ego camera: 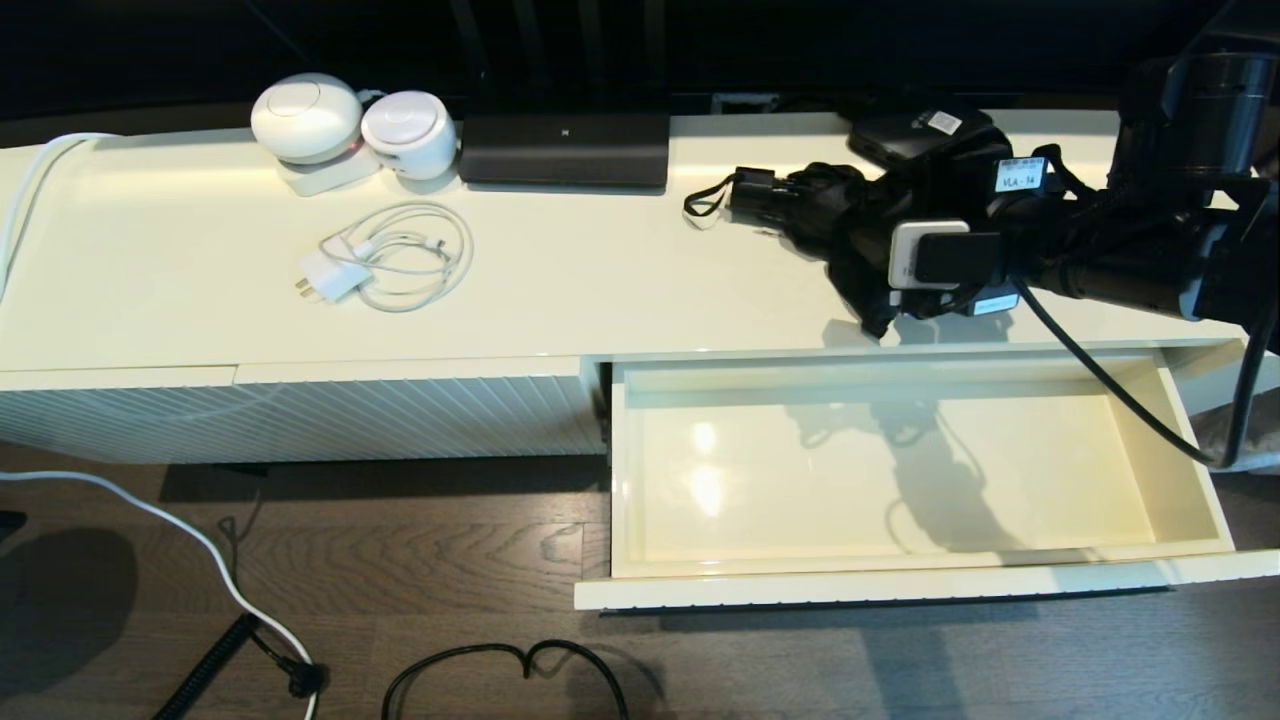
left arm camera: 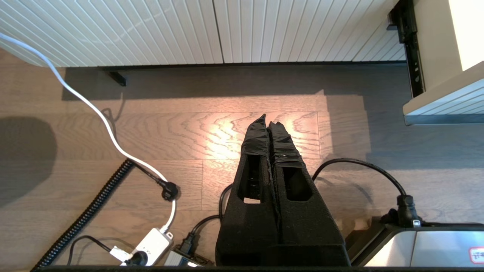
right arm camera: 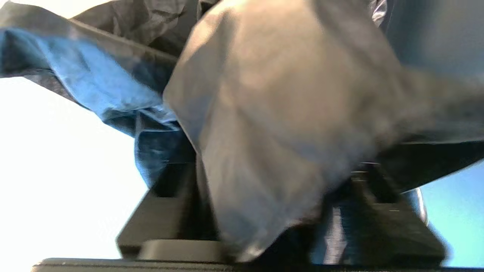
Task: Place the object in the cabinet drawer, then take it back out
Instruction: Put the umbrella in the drawer
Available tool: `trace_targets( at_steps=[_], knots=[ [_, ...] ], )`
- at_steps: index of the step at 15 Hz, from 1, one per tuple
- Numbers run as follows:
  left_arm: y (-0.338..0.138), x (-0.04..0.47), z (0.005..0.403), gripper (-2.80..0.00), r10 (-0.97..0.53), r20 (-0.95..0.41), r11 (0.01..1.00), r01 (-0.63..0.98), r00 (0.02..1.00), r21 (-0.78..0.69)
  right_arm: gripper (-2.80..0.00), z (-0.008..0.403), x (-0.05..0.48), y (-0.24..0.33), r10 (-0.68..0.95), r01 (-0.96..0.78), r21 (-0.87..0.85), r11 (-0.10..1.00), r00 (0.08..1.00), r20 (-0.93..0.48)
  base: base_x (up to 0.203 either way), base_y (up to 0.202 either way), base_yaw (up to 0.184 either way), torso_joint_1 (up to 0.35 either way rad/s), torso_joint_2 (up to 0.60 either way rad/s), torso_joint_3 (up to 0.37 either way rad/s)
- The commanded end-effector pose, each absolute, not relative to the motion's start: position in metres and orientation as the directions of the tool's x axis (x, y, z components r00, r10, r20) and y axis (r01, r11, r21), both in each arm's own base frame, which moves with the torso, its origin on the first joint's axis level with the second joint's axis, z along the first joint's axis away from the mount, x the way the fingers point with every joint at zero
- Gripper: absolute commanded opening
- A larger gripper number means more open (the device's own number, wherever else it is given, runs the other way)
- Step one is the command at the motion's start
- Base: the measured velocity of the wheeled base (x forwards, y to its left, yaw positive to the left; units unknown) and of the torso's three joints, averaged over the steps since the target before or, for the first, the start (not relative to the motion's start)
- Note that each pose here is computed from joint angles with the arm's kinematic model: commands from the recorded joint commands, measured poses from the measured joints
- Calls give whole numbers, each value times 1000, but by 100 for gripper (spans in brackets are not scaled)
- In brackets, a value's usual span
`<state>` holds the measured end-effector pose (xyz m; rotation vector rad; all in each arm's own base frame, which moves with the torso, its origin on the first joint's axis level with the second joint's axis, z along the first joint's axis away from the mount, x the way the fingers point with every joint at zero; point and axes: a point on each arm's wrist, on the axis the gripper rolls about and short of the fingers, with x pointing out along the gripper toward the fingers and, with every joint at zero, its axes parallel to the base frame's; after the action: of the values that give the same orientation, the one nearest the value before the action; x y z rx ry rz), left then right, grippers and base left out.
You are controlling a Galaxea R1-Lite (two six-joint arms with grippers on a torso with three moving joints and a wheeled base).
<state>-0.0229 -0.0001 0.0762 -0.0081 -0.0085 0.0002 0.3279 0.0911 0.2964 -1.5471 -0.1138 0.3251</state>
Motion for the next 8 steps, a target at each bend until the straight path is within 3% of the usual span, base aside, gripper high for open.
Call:
trace_targets(
  at_steps=[1, 8],
  knots=[
    [0, -23, 76, -280, 0, 11, 1000, 0, 1000, -8, -280, 295, 327, 91, 279, -140, -990, -18, 950, -139, 0, 0, 0, 0, 0, 0],
    [0, -23, 76, -280, 1, 11, 1000, 0, 1000, -8, -280, 298, 323, 90, 281, -133, -991, -15, 951, -131, 0, 0, 0, 0, 0, 0]
  ],
)
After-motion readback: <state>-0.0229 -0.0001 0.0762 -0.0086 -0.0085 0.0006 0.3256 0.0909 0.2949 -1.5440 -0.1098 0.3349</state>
